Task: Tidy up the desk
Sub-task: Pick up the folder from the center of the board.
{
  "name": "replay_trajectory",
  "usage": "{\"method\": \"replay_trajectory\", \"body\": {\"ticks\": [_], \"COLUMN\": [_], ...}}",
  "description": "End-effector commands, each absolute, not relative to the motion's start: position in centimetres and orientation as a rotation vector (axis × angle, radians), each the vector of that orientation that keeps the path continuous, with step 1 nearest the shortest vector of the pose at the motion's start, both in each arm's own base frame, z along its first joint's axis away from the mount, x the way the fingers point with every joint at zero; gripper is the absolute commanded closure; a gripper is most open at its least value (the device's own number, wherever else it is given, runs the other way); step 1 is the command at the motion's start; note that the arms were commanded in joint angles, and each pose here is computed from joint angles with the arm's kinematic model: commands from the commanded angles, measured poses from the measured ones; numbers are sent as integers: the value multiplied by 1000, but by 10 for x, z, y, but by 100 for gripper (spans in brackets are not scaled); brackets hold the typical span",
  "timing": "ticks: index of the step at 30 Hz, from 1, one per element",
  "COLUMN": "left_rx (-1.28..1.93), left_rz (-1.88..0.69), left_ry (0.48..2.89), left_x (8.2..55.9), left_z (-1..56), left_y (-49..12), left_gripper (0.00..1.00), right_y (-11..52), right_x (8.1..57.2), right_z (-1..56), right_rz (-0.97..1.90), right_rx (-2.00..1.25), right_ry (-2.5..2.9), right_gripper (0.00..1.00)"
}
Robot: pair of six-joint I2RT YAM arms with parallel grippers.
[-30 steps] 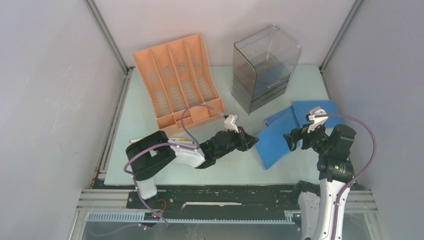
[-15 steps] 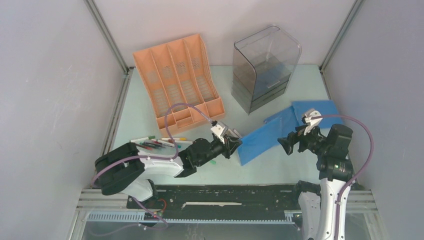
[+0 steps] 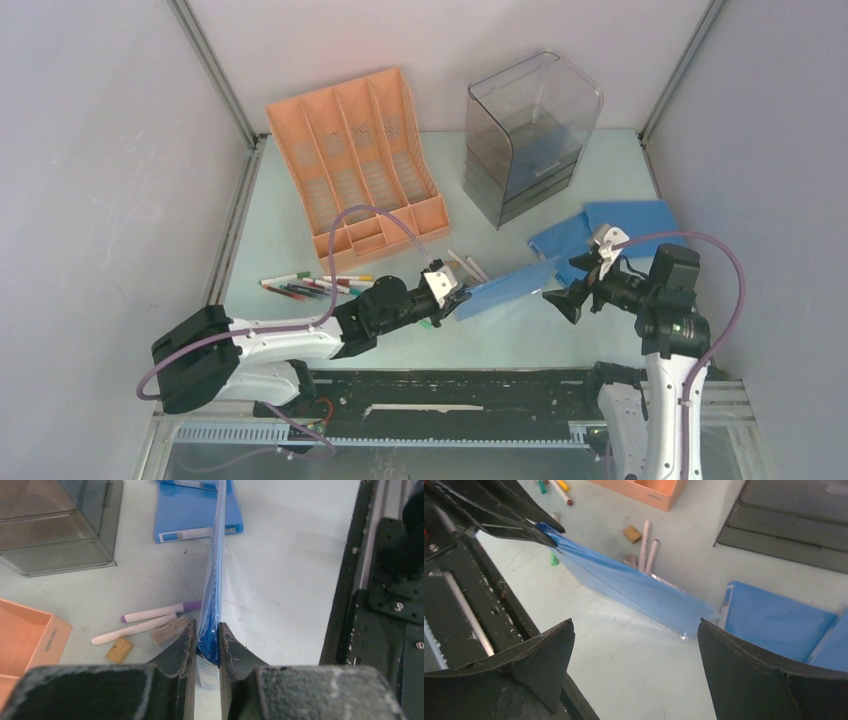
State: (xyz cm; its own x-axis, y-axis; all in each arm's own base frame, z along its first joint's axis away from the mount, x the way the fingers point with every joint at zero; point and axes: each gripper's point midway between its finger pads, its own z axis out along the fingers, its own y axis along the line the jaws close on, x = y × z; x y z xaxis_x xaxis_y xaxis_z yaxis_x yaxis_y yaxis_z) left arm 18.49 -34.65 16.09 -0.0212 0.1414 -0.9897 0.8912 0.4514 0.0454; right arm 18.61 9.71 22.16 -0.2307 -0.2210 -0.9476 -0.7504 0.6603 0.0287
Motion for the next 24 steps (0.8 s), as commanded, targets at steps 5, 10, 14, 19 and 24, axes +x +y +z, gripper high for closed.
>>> {"method": "replay_trajectory", "body": {"ticks": [5, 10, 14, 19, 24], "left_rx": [1180, 1195, 1199, 1195, 1197], "left_rz": [-807, -813, -817, -816, -816], "left_ry": [1441, 1457, 1464, 1465, 1464], "left_x": [163, 161, 161, 161, 161], "left_z": [161, 156, 154, 154, 155], "left_y": [-355, -356, -355, -354, -354], "left_gripper": [100, 100, 100, 100, 100], "right_y": [132, 138, 140, 143, 140], "right_x": [168, 168, 180, 194, 209], "right_z": [224, 186, 174, 166, 154], "right_rz": [629, 555, 488, 471, 422], "right_rx": [-1273, -1609, -1686, -1674, -1658], "right_ry": [1630, 1657, 1673, 1698, 1734], "right_gripper": [0, 0, 0, 9, 23]}}
